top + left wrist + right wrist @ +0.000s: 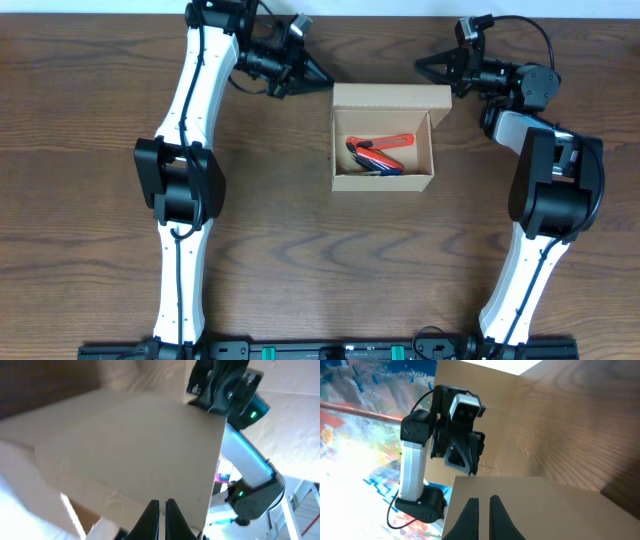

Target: Pack container

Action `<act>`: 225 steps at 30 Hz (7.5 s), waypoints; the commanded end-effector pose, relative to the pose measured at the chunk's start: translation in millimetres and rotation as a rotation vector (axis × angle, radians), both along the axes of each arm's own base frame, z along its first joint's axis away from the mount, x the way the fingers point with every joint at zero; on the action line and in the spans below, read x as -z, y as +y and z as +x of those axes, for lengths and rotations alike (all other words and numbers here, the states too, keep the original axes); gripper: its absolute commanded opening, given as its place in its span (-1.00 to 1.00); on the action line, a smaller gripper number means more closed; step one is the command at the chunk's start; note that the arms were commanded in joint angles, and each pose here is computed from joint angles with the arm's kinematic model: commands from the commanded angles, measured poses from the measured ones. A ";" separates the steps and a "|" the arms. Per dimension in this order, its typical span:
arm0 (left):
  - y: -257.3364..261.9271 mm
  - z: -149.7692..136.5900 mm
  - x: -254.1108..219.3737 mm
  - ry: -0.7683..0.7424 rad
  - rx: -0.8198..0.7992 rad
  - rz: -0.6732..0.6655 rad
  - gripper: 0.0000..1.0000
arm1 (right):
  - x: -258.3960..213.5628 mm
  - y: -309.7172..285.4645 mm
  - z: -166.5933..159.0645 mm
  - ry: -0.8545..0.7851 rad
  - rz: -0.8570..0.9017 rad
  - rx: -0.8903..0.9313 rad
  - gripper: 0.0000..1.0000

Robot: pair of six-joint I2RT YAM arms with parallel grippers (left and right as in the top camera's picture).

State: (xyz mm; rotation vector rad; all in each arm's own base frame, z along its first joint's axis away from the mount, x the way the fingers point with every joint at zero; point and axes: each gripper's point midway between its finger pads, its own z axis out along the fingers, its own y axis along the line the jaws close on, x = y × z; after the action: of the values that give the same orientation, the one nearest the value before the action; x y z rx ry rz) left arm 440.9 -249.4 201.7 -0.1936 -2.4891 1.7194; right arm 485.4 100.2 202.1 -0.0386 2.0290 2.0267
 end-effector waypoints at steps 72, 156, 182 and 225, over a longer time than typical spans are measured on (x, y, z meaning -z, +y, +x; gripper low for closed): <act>-55.4 -65.7 32.1 -0.565 0.384 0.717 -0.88 | -290.6 -83.4 -91.3 -0.715 -0.221 0.236 -0.82; 142.5 -78.1 -182.8 -0.920 -0.263 1.206 -0.89 | -291.6 -223.5 -112.7 -0.686 -0.359 0.582 -0.96; 211.8 -237.6 -199.4 -0.742 -0.512 1.101 -0.88 | -303.7 -255.8 -140.9 -0.721 -0.435 0.693 -0.53; 224.9 -287.0 -42.3 -0.519 -0.561 1.110 0.60 | -303.7 -256.0 -140.8 -0.721 -0.434 0.693 0.99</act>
State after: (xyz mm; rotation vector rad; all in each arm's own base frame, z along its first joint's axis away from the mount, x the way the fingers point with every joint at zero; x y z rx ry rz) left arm 154.3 -28.4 245.9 0.1917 -3.6799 0.1152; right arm 354.2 -162.0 496.4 -0.0770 1.6318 0.9945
